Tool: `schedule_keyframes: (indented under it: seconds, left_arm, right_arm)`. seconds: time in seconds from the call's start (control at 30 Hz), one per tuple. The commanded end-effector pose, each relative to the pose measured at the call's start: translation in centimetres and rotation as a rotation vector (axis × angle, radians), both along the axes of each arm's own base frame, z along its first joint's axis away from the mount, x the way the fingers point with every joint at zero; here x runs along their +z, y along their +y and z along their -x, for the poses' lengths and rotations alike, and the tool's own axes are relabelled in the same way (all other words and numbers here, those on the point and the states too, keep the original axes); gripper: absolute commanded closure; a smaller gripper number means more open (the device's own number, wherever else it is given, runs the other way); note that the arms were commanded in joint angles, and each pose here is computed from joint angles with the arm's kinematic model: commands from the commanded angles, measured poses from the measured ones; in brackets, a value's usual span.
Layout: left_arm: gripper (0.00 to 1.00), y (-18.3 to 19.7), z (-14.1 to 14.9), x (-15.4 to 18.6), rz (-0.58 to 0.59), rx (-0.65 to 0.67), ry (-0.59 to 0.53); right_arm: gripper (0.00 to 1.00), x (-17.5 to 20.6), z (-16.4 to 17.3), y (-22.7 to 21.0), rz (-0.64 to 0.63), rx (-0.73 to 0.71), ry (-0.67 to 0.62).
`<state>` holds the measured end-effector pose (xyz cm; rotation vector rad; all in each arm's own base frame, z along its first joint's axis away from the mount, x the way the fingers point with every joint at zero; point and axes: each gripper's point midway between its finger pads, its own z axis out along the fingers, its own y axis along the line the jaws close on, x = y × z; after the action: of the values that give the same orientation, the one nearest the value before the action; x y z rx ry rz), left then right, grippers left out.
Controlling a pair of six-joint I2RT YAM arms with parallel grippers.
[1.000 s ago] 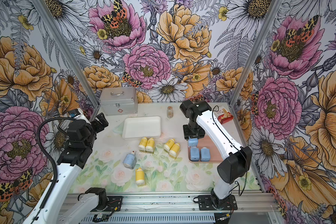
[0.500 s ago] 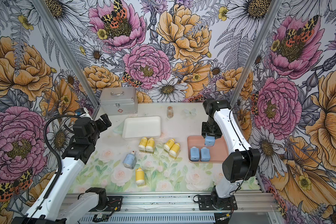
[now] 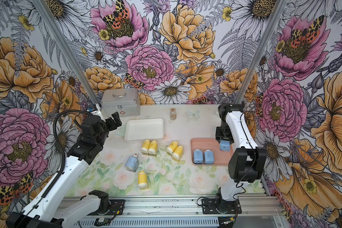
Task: Place the pencil sharpeners by color into the storage box
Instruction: Place the pencil sharpener in the storage box.
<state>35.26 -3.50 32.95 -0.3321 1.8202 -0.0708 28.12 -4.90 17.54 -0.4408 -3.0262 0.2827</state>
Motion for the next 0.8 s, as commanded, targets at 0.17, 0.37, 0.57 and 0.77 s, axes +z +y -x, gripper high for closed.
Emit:
schedule_keyframes:
  seconds: [0.17, 0.37, 0.57, 0.77]
  left_arm:
    - [0.01, -2.9, -1.8, 1.9, -0.079, 0.007, 0.005]
    - [0.01, -4.6, -2.7, 2.1, -0.113, -0.009, 0.020]
    - [0.01, -5.1, -2.7, 1.6, -0.104, -0.015, 0.028]
    - [0.01, -5.3, -2.7, 2.0, -0.104, -0.021, 0.021]
  right_arm:
    - [0.58, -2.0, -0.4, -3.4, 0.100, 0.021, 0.083]
    - [0.58, -3.5, 0.1, -3.4, 0.102, 0.028, 0.117]
    - [0.58, -4.5, 0.6, -3.5, 0.108, 0.038, 0.142]
    - [0.58, -6.3, 1.0, -3.3, 0.096, 0.046, 0.177]
